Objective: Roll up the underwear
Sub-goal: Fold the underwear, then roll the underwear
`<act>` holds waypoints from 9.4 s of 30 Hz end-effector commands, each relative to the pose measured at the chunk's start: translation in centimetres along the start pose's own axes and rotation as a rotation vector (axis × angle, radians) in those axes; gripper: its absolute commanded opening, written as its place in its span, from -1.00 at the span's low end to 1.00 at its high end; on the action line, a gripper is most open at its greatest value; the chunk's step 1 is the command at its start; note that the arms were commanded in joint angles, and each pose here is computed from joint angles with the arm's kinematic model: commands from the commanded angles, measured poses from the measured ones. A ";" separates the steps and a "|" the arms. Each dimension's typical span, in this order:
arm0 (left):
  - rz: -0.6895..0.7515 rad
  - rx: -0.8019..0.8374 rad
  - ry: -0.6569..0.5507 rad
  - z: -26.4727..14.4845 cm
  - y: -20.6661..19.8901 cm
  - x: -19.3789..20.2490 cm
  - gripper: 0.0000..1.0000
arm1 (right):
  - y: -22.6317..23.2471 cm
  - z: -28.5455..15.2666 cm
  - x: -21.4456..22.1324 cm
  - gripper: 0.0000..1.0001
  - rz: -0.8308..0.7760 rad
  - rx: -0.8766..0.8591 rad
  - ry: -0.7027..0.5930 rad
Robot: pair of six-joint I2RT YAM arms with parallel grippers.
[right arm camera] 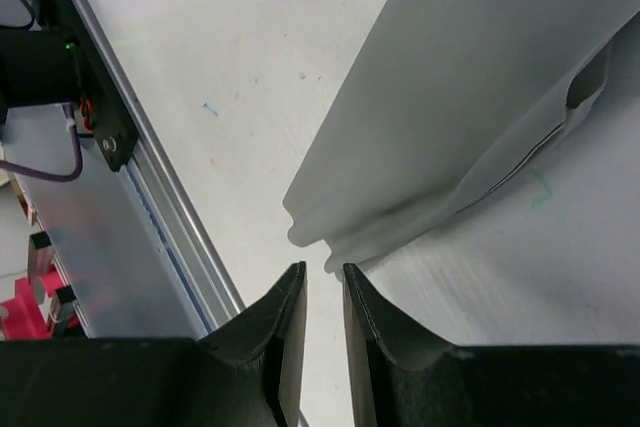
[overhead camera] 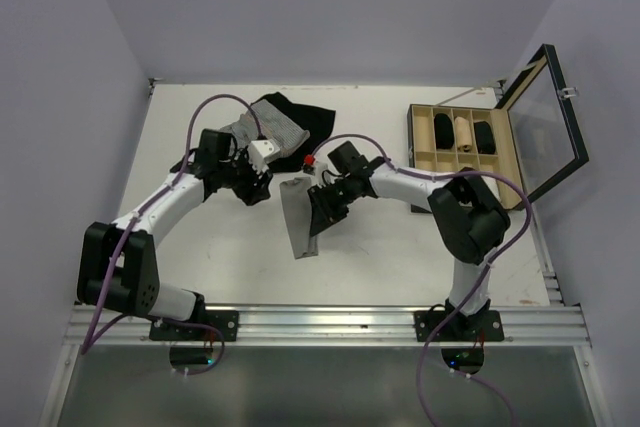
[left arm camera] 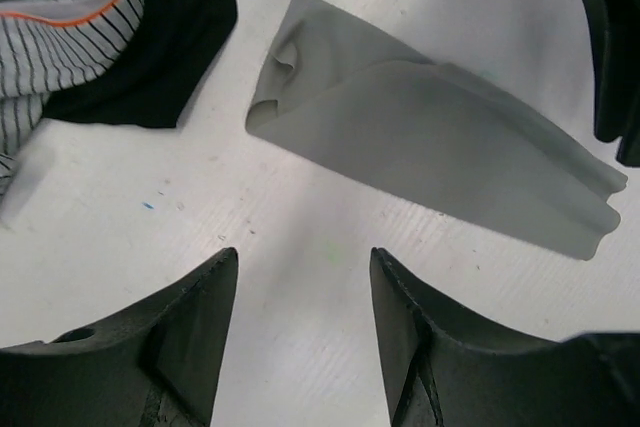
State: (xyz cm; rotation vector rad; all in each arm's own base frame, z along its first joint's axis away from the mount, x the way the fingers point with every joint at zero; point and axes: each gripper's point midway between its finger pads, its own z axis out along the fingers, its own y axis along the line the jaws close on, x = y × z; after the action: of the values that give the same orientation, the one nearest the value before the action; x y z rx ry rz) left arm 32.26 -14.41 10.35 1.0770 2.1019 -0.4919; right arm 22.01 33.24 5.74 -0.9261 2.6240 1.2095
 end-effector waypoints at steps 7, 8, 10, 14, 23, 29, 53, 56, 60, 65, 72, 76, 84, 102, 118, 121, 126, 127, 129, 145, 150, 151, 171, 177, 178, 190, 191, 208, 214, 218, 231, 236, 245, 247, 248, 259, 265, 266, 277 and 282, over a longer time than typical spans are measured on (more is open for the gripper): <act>0.023 -0.013 -0.032 -0.6 -0.3 -0.2 0.19 | -2.3 2.4 0.6 -0.49 0.193 0.051 0.080; 0.026 -0.015 -0.032 -0.6 -0.3 -0.1 0.19 | -2.3 2.4 0.4 -0.49 0.193 0.054 0.077; 0.026 -0.014 -0.030 -0.5 -0.4 0.1 0.19 | -2.5 2.4 0.4 -0.49 0.200 0.062 0.083; 0.027 0.002 -0.033 -0.3 -0.7 0.4 0.18 | -3.1 2.5 0.8 -0.48 0.198 0.093 0.094; 0.092 0.259 -0.062 -0.4 -5.9 1.3 -0.13 | -3.0 -0.6 -0.8 -0.70 0.061 0.207 0.045; 0.115 0.330 -0.089 0.2 -7.9 1.5 -0.27 | 1.0 -1.5 -3.4 -0.73 -0.051 0.058 -0.053; -0.023 -0.010 -0.319 -6.0 -1.8 -6.9 1.00 | 2.7 6.2 -0.3 -0.52 0.173 -0.300 -0.027; -0.040 -0.008 -0.330 -6.5 -1.7 -7.5 1.00 | 5.5 3.3 -2.5 -0.47 0.069 -0.317 -0.084; -0.065 -0.014 -0.327 -6.9 -1.2 -8.4 1.00 | 7.0 1.1 -2.9 -0.45 0.009 -0.270 -0.099; 0.043 -0.142 -0.357 -8.9 1.2 -10.8 1.00 | 5.3 3.4 1.3 -0.46 0.073 -0.249 -0.011; -0.016 -0.102 -0.363 -9.2 1.0 -12.1 1.00 | 3.0 6.5 2.5 -0.47 0.152 -0.267 0.065; -0.001 -0.049 -0.435 -9.5 -0.5 -12.7 1.00 | 2.0 7.3 3.5 -0.46 0.150 -0.258 0.087; 0.076 -0.006 -0.365 -8.2 -1.6 -9.6 1.00 | 6.2 1.8 -3.9 -0.46 0.019 -0.334 -0.074; 0.081 0.055 -0.403 -6.1 -0.6 -9.2 0.73 | 0.9 0.9 -9.9 -0.47 0.120 -0.346 -0.209; 0.564 0.205 -0.147 -2.6 -8.4 2.0 0.21 | -1.2 0.3 -8.3 -0.44 -0.005 -0.162 -0.139; 0.709 0.198 -0.166 -2.9 -9.9 2.5 0.23 | 1.2 -1.2 -8.3 -0.29 -0.019 -0.172 -0.125; 0.910 0.252 -0.132 -2.2 -13.3 3.3 0.22 | 4.1 -1.5 -5.5 -0.29 -0.031 -0.187 -0.054; 0.923 0.270 -0.126 -1.9 -13.8 3.5 0.21 | 4.1 -1.1 -4.5 -0.30 -0.017 -0.194 -0.035; 0.951 0.297 -0.121 -1.1 -14.7 3.7 0.20 | 4.5 -0.2 -3.2 -0.31 -0.007 -0.211 -0.003; 1.148 0.477 0.029 1.8 -17.9 8.8 -0.18 | -1.0 6.5 3.0 -0.38 0.131 -0.207 0.159; 1.205 0.497 0.076 2.3 -17.4 10.0 -0.26 | -1.7 6.8 3.8 -0.39 0.136 -0.188 0.191; 1.213 0.502 0.085 2.3 -17.4 10.3 -0.28 | -1.8 6.8 3.8 -0.39 0.136 -0.183 0.193; 0.929 0.661 0.039 -0.4 -21.5 10.1 -1.00 | 1.9 3.7 0.6 -0.39 0.024 -0.205 0.104; 0.823 0.655 0.005 -0.5 -21.7 8.3 -1.00 | 0.8 3.9 -2.5 -0.38 -0.022 -0.133 0.054; 0.775 0.661 0.011 -0.4 -21.6 8.2 -1.00 | 0.4 4.3 -2.2 -0.38 -0.019 -0.123 0.066; 0.443 0.618 0.009 0.8 -16.4 5.6 -1.00 | -3.1 6.9 1.7 -0.40 0.034 -0.086 0.207; 0.431 0.612 0.012 0.9 -16.1 5.6 -1.00 | -3.0 6.8 1.7 -0.40 0.032 -0.087 0.208; 0.270 0.487 0.115 3.3 -11.8 7.4 -0.99 | -2.3 5.9 -0.1 -0.40 -0.005 -0.079 0.180; 0.247 0.483 0.130 3.3 -11.8 7.4 -0.91 | -0.5 2.8 -5.2 -0.40 -0.046 -0.055 0.018; 0.251 0.457 0.116 3.2 -11.5 6.8 -0.77 | 0.5 1.9 -6.9 -0.39 -0.027 -0.063 -0.048; 0.292 0.324 0.078 3.8 -8.5 1.9 -0.36 | -2.7 5.0 -6.2 -0.42 0.037 -0.003 0.019; 0.437 0.217 -0.012 0.9 -7.6 -0.7 -0.37 | -4.0 6.4 -5.0 -0.43 0.066 -0.002 0.063; 0.721 0.258 0.050 -0.2 -13.1 3.9 -0.27 | -4.7 7.0 -4.4 -0.45 0.079 -0.005 0.090; 0.757 0.259 0.053 0.2 -14.0 4.3 -0.26 | -4.6 7.2 -4.4 -0.46 0.079 -0.006 0.091; 0.757 0.269 0.066 0.4 -14.3 5.1 -0.24 | -4.6 7.1 -4.4 -0.46 0.077 -0.008 0.090; 0.761 0.326 0.106 2.2 -16.6 7.1 -0.21 | -4.6 7.2 -3.7 -0.46 0.065 -0.016 0.107; 0.753 0.344 0.173 3.6 -16.3 8.6 -0.21 | -4.7 7.2 -3.6 -0.47 0.057 -0.022 0.114; 0.748 0.351 0.174 3.7 -16.4 8.6 -0.22 | -4.6 7.1 -3.5 -0.47 0.054 -0.022 0.116; 0.575 0.581 0.326 2.7 -18.5 11.0 -0.88 | -1.6 1.6 -8.4 -0.39 -0.076 -0.068 -0.084; 0.411 0.664 0.318 2.1 -18.0 10.3 -1.00 | -1.8 -6.2 -12.5 -0.27 -0.145 -0.032 -0.315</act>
State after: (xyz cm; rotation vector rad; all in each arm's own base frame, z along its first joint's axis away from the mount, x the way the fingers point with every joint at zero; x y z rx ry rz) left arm 16.67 -21.91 1.62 2.0516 1.7841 -0.6805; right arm 29.09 35.88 5.06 -0.8765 2.5546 1.3086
